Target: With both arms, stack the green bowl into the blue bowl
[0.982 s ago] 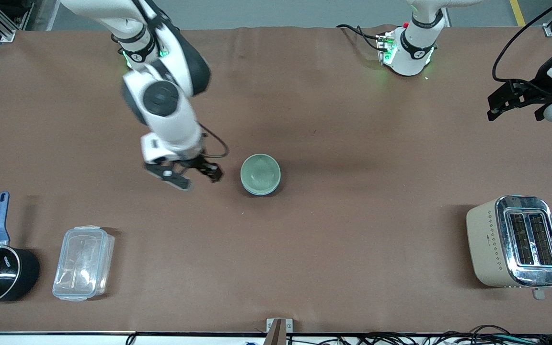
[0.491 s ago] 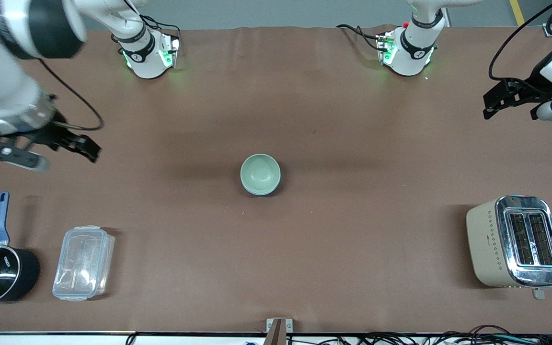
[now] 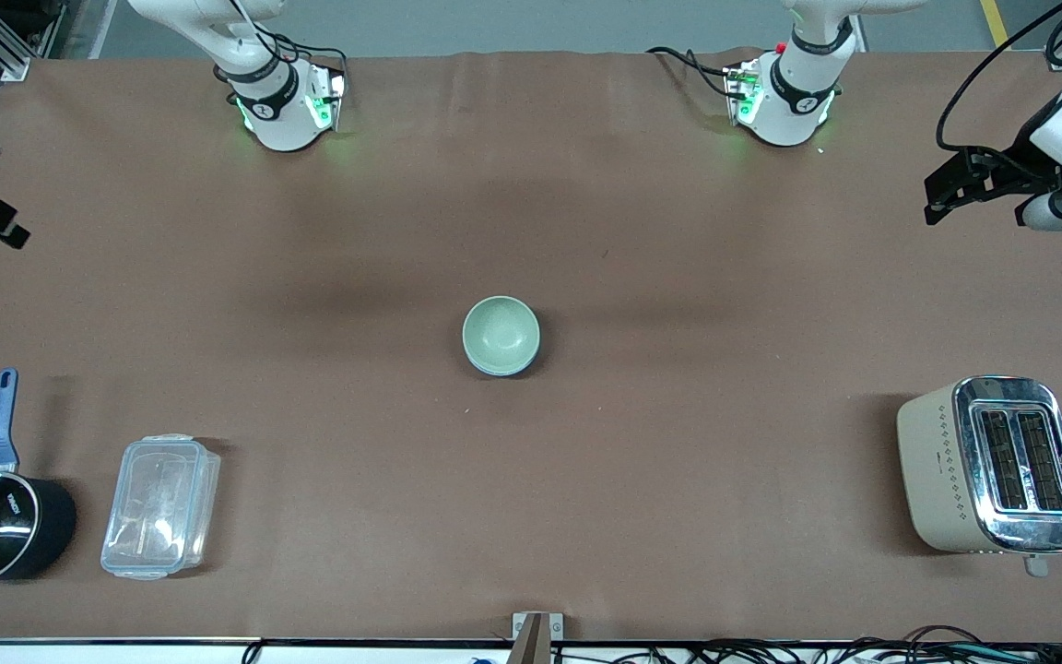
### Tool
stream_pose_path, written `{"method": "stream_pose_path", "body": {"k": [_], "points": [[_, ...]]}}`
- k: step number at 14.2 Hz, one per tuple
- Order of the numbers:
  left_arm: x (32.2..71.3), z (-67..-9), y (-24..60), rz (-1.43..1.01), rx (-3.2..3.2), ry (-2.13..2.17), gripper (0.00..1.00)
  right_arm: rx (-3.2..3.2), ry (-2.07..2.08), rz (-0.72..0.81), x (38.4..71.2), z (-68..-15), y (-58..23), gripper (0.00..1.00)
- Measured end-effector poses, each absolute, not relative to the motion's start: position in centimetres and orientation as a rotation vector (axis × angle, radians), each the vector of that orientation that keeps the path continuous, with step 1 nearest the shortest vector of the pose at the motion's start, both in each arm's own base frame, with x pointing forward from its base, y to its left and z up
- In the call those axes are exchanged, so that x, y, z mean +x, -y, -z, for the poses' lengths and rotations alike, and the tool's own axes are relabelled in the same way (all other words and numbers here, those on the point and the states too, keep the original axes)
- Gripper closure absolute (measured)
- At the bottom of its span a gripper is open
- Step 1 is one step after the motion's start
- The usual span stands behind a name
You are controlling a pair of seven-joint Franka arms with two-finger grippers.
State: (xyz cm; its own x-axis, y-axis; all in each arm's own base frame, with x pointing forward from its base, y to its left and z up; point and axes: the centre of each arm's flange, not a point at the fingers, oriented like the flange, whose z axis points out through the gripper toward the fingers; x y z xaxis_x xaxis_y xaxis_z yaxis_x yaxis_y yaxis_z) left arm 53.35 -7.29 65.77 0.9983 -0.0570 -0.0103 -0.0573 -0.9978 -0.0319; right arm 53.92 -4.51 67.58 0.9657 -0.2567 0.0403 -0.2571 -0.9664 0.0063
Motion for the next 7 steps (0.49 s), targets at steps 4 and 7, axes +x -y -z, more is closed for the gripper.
{"method": "stream_pose_path", "body": {"k": [4, 7], "points": [[53.3, -65.8, 7.3, -0.016, -3.108, -0.089, 0.00, 3.108, 0.366, -0.020, 53.9, -67.1, 3.7, 0.00], [53.3, -65.8, 7.3, -0.016, -3.108, -0.088, 0.00, 3.114, 0.314, -0.019, 54.0, -67.1, 3.3, 0.00]]}}
